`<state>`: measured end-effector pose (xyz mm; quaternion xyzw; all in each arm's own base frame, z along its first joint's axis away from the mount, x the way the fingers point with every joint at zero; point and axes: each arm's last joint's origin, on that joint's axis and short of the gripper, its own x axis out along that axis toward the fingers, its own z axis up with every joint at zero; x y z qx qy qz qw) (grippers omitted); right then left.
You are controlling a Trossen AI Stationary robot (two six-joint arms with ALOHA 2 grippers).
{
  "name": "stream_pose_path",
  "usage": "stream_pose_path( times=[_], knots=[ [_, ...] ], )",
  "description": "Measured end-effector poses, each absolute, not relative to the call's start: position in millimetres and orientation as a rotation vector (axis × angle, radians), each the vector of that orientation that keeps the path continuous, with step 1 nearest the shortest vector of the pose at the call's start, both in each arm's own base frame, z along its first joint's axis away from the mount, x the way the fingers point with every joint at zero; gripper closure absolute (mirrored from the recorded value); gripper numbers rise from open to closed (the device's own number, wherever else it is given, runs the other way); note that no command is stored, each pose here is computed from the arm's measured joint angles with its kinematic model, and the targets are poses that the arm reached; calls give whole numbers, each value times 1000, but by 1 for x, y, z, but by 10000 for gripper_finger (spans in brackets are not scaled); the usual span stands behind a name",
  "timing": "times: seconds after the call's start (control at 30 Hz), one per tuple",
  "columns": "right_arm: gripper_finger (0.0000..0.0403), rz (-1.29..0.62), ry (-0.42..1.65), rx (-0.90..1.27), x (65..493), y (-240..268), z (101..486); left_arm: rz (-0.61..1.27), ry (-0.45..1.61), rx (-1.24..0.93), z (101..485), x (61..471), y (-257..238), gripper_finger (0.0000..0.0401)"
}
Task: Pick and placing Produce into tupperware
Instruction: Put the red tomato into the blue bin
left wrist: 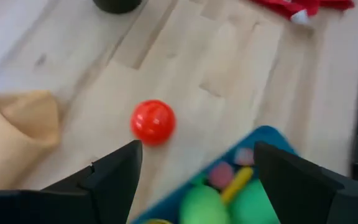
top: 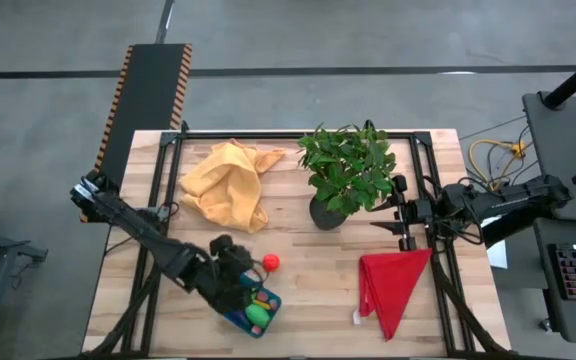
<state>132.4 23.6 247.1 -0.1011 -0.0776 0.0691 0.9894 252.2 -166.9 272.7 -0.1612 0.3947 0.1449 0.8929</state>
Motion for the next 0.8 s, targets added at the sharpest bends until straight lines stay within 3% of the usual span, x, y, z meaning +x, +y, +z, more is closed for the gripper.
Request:
stream_pose_path(
  times=[0.23, 0.53, 0.8],
  knots=[
    [273, 139, -153, -203, 132, 24, 247, 269, 874, -109, 268, 271, -139, 105],
    [273, 135, -160, -252, 132, 24, 247, 125, 1005, 33, 257, 289, -110, 52],
    [273, 130, -172, -280, 132, 24, 248, 28, 1092, 159, 235, 301, -109, 62]
  ],
)
